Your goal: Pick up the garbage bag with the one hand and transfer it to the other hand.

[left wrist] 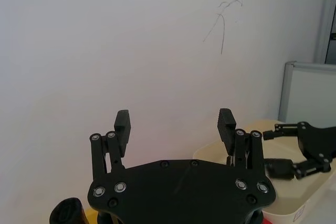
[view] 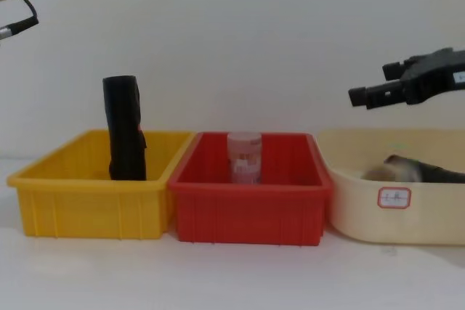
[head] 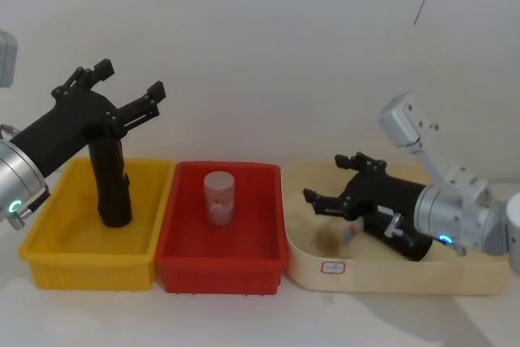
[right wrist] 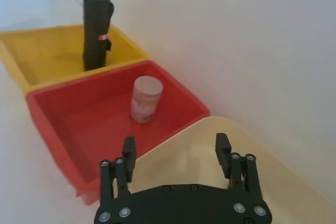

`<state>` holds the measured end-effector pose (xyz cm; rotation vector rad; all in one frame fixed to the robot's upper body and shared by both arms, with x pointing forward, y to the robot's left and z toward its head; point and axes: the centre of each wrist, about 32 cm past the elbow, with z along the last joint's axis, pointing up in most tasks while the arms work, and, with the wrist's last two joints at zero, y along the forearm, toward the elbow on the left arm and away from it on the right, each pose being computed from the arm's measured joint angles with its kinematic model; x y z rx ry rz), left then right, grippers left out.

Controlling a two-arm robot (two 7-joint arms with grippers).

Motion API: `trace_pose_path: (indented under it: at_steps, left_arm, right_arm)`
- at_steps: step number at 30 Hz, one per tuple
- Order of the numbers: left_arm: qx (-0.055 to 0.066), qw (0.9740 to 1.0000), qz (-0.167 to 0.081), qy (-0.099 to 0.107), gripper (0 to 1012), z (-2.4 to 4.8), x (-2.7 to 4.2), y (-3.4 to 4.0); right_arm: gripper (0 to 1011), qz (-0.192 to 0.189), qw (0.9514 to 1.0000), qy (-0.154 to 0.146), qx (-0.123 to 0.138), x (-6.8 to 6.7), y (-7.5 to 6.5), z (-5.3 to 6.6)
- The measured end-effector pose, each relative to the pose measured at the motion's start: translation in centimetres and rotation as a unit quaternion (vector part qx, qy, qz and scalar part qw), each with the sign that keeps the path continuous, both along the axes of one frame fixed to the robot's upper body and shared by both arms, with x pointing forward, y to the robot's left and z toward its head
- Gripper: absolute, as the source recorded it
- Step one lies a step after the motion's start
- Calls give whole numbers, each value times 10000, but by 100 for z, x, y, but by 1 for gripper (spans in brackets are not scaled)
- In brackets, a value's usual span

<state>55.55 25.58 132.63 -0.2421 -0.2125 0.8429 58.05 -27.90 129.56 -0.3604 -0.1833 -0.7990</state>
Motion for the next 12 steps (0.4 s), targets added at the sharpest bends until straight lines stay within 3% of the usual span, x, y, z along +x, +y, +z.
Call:
trace_pose_path:
  at_steps: [4, 12]
  left_arm:
    - [0, 10000, -1, 0, 1002, 0, 0, 0]
    - [0, 10000, 0, 0, 1001, 0, 0, 0]
  right_arm:
    - [997, 46, 10000, 34, 23, -36, 20, -39]
    - [1000, -56, 9995, -145, 271, -153, -16, -92]
